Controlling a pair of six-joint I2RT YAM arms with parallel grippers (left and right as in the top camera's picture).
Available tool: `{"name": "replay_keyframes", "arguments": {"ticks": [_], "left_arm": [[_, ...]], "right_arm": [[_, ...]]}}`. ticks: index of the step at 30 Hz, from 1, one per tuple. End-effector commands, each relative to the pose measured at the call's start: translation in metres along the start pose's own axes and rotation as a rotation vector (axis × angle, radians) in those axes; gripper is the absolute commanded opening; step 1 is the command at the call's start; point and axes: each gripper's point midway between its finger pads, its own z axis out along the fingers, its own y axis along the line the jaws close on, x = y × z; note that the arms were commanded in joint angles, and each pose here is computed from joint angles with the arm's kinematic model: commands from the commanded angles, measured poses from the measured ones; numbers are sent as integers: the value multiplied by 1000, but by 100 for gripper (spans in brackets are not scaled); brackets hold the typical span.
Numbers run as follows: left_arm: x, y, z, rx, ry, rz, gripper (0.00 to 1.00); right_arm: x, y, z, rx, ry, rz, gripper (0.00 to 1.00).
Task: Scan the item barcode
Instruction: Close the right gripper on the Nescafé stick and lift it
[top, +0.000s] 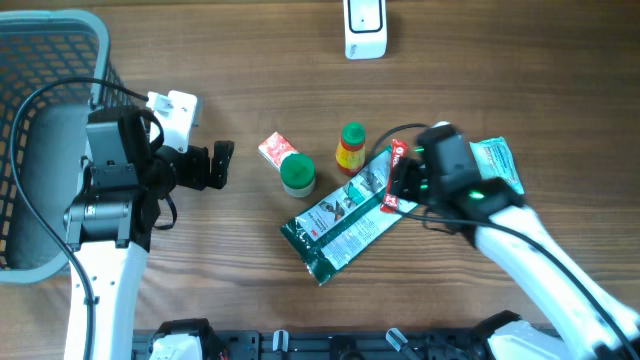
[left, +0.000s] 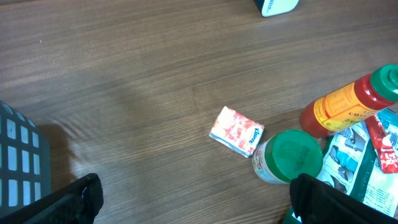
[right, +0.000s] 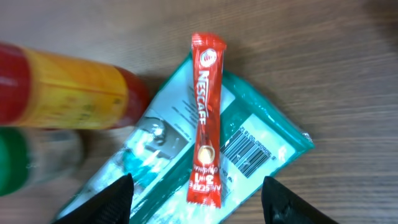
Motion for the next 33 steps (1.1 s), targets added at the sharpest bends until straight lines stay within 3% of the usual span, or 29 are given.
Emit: {"name": "replay_keyframes", "arguments": {"ticks": [1, 6, 11, 16, 20, 27, 33], "left_arm": [[3, -1, 3, 17, 5, -16, 100], [2, -1, 3, 17, 5, -16, 100], [3, -1, 3, 17, 5, -16, 100], [2, -1, 3, 17, 5, -16, 100], [3, -1, 3, 17, 5, -16, 100], [2, -1, 3, 17, 5, -16, 100], [3, -1, 3, 17, 5, -16, 100]], "right_arm": [[-7, -3, 19, 129, -73, -28, 67], [-4, -11, 47, 254, -103, -83, 67], [3, -11, 72, 267, -71, -145, 66], [18, -19, 86, 299, -10, -158, 56], [28, -16, 90, 269, 40, -159, 54], [36, -10, 91, 228, 78, -153, 5], [45, 0, 86, 153, 145, -129, 4]]}}
